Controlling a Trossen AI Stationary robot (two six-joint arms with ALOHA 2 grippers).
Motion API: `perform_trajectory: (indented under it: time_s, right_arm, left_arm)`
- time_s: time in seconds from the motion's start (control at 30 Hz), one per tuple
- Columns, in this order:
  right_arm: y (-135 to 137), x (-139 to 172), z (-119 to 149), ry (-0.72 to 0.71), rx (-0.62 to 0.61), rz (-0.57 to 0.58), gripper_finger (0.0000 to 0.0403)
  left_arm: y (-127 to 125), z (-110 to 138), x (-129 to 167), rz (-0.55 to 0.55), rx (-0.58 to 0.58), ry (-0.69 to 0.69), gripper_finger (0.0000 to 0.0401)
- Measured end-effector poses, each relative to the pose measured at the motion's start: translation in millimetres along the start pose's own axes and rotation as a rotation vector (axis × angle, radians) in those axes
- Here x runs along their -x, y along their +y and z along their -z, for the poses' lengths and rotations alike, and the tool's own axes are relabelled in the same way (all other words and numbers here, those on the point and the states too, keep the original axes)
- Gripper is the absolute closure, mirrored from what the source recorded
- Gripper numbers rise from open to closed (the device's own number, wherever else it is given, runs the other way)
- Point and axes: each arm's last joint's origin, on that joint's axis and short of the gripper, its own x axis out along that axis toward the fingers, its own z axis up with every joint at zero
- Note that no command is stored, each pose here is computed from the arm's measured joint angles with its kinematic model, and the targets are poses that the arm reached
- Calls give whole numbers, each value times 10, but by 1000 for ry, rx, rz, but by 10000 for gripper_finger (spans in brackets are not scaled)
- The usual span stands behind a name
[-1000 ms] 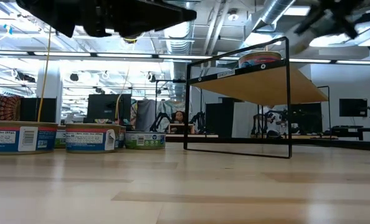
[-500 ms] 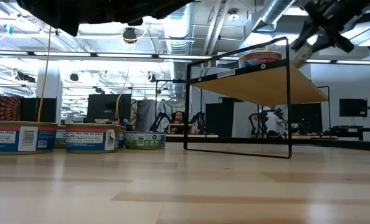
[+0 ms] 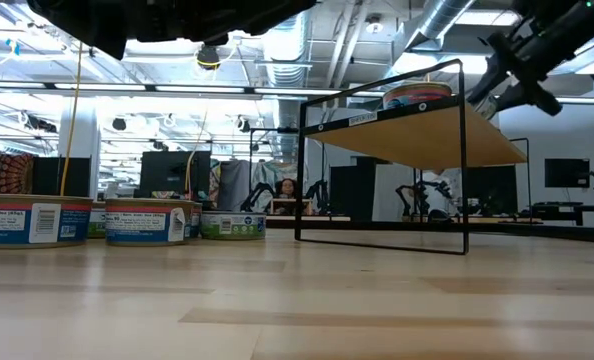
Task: Stack canned seafood by type on shelf
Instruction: Stack the green tuna can on the shelf
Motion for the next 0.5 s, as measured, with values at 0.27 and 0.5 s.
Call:
perform_trajectory:
  time_s: [0.27,0.5]
  right_arm:
    - [-78,-67,-18,0,-27,-104,228]
    - [-157,-53,20,35,-49,-45,187]
  left_arm:
    - [-4,9,0,3,-1,10,160]
    - [12,26,2,0,0,20,160]
